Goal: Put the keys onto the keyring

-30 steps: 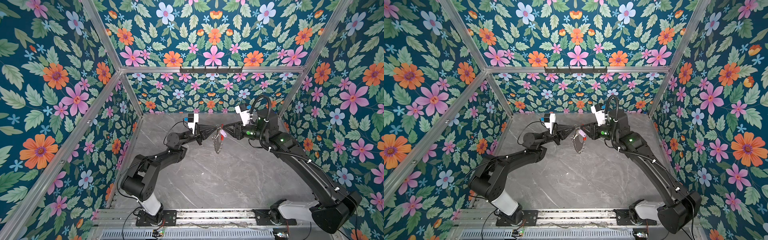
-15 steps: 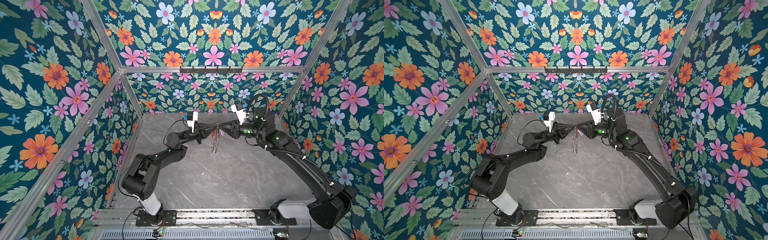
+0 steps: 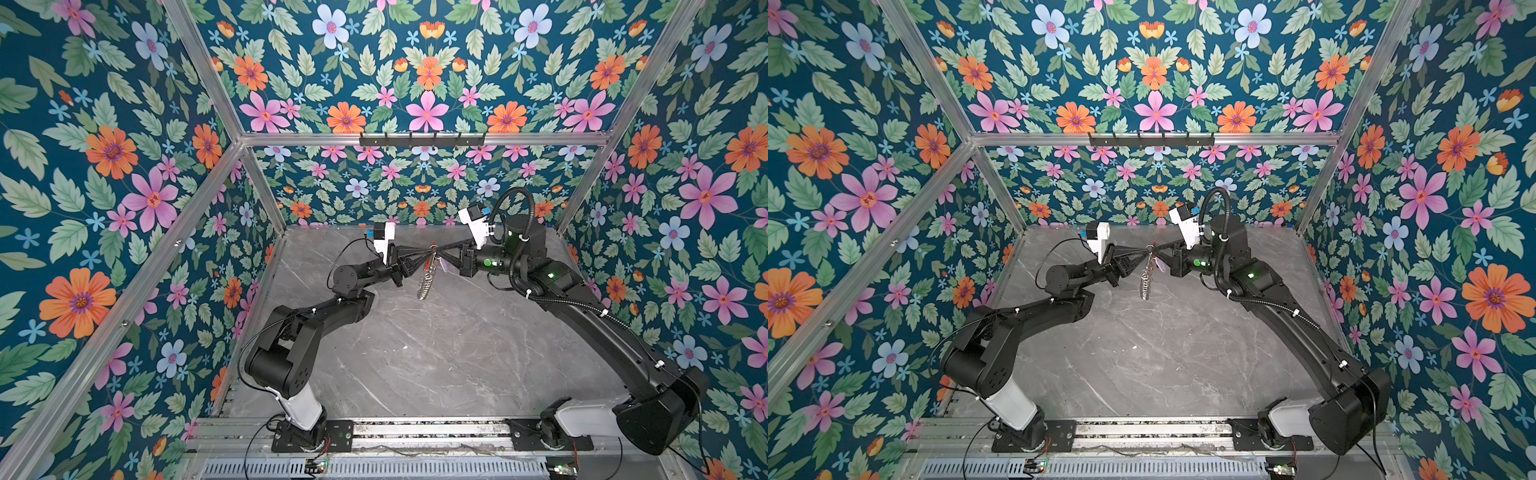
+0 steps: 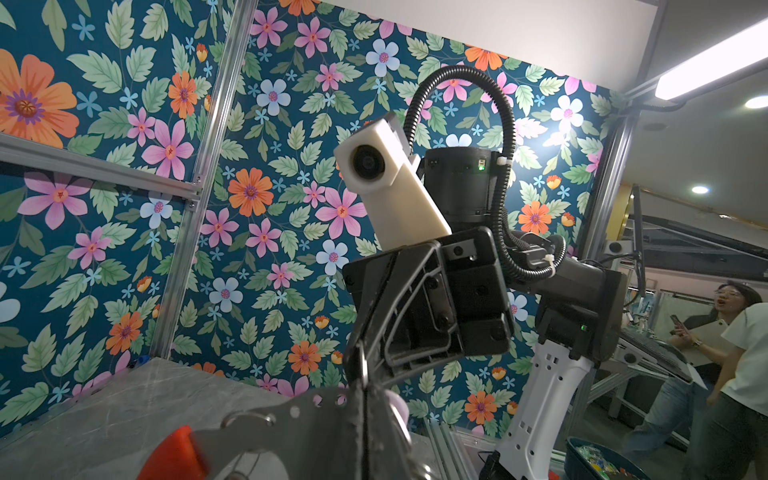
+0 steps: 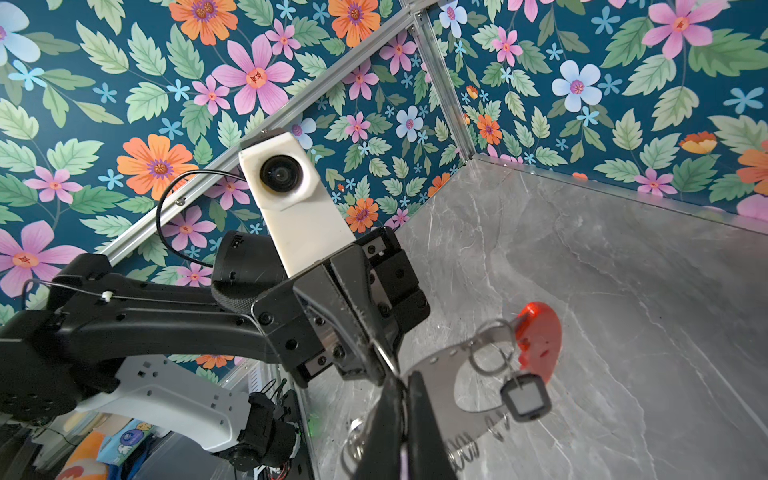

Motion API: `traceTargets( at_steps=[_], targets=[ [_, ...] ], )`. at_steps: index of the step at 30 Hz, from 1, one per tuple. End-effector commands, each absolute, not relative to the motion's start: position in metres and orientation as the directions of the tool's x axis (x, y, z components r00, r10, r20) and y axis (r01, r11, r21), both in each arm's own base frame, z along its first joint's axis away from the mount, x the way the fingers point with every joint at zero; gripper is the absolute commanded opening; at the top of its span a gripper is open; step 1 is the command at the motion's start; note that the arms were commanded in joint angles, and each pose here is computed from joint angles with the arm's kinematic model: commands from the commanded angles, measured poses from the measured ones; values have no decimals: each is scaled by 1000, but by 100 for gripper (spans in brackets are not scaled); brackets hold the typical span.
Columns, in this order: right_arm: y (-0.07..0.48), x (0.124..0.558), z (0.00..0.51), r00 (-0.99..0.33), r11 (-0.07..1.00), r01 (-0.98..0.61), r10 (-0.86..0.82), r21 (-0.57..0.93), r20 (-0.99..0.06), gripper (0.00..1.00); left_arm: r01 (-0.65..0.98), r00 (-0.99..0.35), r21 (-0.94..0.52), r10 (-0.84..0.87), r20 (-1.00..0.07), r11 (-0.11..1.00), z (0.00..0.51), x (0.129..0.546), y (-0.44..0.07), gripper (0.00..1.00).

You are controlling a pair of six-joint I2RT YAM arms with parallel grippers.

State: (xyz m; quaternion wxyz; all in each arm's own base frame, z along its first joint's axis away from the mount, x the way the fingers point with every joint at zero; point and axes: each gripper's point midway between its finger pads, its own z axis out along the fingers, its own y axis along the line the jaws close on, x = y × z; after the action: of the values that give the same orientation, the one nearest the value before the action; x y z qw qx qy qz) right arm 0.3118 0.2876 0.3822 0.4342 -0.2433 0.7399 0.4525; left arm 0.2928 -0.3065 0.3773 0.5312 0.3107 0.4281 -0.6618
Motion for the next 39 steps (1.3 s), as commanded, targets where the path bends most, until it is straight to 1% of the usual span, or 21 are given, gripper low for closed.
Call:
traceTargets(
  at_steps=[1, 3, 6, 9, 11, 12, 14, 16, 21, 25, 37, 39],
  targets=[
    [288, 308, 388, -452, 464, -788, 10, 404, -892, 0, 985, -173, -164, -432, -885, -58, 375, 289, -302, 7],
    [286, 310, 380, -441, 488, -790, -28, 373, -897, 0, 989, -146, -146, -412, -899, -32, 369, 291, -298, 11],
    [282, 311, 366, -424, 517, -797, -112, 312, -898, 0, 994, -87, -103, -354, -931, 27, 357, 294, -293, 21],
    [278, 314, 352, -404, 541, -807, -212, 237, -890, 0, 995, -18, -37, -209, -978, 92, 337, 298, -298, 25],
    [274, 316, 343, -378, 554, -815, -284, 171, -881, 0, 987, 12, 2, -58, -998, 163, 316, 307, -301, 28],
    [274, 317, 339, -364, 557, -819, -317, 139, -876, 0, 983, 30, 32, 11, -999, 179, 307, 309, -303, 29],
    [272, 320, 329, -326, 569, -821, -398, 49, -857, 0, 982, 53, 75, 127, -990, 174, 293, 307, -305, 31],
    [273, 321, 322, -305, 563, -827, -452, -2, -838, 0, 984, 38, 66, 167, -985, 166, 288, 308, -306, 31],
    [280, 317, 313, -265, 515, -856, -507, -41, -820, 0, 988, 55, 81, 196, -979, 129, 289, 305, -308, 33],
    [285, 312, 309, -258, 490, -871, -528, -42, -809, 0, 991, 71, 90, 180, -981, 97, 296, 301, -310, 33],
    [294, 303, 306, -254, 455, -890, -552, -31, -794, 0, 993, 90, 100, 137, -986, 69, 305, 296, -313, 33],
    [295, 303, 306, -254, 452, -891, -552, -29, -794, 0, 993, 92, 102, 135, -987, 67, 306, 296, -313, 31]
  ],
)
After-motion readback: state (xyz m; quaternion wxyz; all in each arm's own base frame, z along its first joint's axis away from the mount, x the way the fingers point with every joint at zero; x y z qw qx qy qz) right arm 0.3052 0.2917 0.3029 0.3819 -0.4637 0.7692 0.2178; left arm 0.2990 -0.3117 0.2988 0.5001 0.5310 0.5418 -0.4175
